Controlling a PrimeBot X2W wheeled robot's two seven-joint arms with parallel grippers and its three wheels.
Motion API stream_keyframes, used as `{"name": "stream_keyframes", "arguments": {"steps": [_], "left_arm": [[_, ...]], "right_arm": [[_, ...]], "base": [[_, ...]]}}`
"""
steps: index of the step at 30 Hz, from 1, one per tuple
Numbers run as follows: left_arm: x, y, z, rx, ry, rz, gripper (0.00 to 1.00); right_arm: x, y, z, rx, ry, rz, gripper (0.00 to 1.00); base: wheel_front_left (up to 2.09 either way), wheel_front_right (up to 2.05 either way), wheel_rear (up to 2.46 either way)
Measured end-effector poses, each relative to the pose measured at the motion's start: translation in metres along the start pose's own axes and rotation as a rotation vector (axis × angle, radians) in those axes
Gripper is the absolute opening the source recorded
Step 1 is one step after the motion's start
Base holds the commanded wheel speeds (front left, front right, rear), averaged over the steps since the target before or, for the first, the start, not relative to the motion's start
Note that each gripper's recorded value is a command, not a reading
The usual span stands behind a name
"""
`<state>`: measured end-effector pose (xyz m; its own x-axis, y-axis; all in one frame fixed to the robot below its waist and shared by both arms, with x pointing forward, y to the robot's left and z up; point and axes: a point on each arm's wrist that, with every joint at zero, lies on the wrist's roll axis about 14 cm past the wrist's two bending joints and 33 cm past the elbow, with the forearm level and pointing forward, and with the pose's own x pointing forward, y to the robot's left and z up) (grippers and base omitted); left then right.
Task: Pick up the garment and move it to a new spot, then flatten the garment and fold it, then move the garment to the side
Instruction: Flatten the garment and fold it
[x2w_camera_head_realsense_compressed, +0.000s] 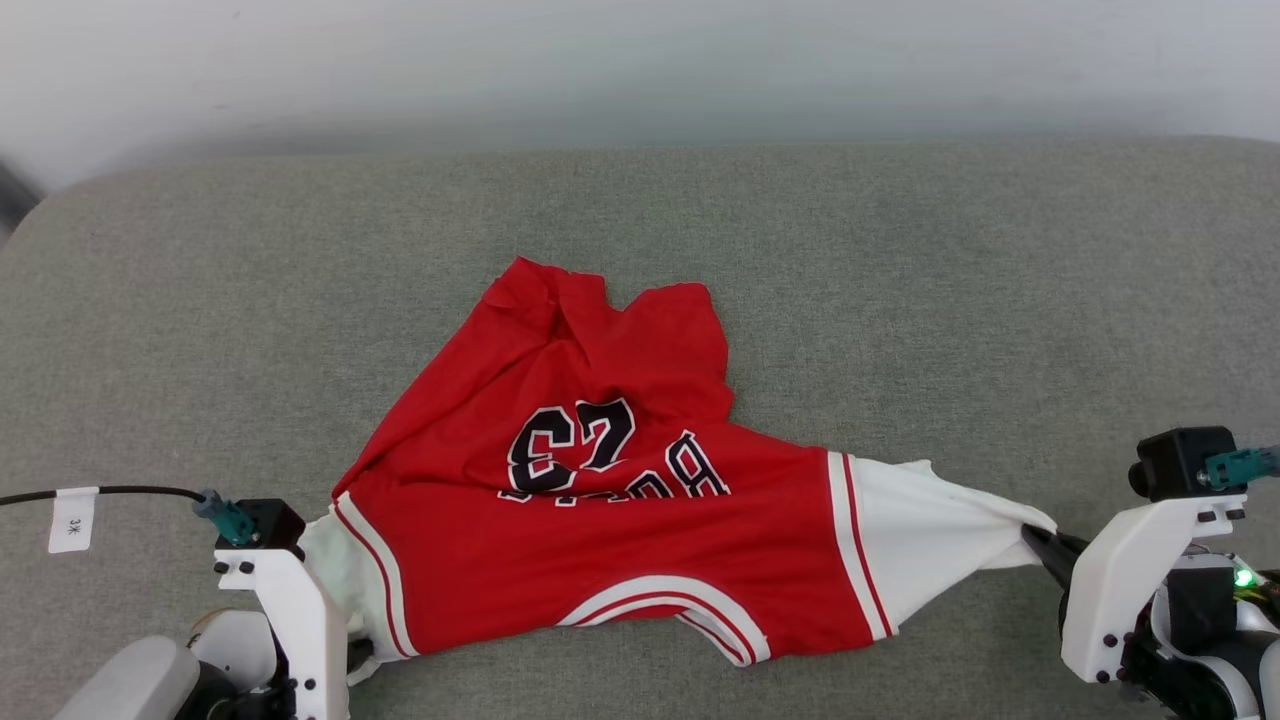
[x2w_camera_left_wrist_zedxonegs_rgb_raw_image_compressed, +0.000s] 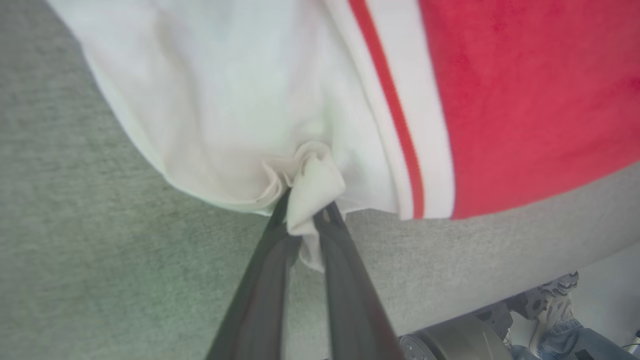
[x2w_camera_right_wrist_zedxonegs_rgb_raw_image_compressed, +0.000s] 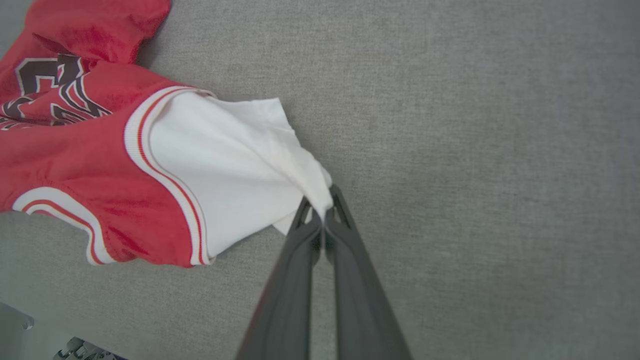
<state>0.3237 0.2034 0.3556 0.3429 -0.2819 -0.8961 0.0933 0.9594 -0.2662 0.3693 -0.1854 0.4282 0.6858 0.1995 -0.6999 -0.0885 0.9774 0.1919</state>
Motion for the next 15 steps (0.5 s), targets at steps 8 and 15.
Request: {"name": "stream_keyframes", "arguments": {"steps": [8,15], "left_arm": [[-0.013,0.000,0.020,0.032,-0.141,0.029,0.00],[-0.078,0.002,0.098,0.121,-0.483,0.132,0.00]], "right_arm": [[-0.012,0.004,0.020,-0.037,-0.074,0.007,0.00],[-0.030,0.004,0.057,-0.096,-0.192,-0.013,0.00]], "base": [[0.00,0.00,0.00],[0.00,0.00,0.00]]}}
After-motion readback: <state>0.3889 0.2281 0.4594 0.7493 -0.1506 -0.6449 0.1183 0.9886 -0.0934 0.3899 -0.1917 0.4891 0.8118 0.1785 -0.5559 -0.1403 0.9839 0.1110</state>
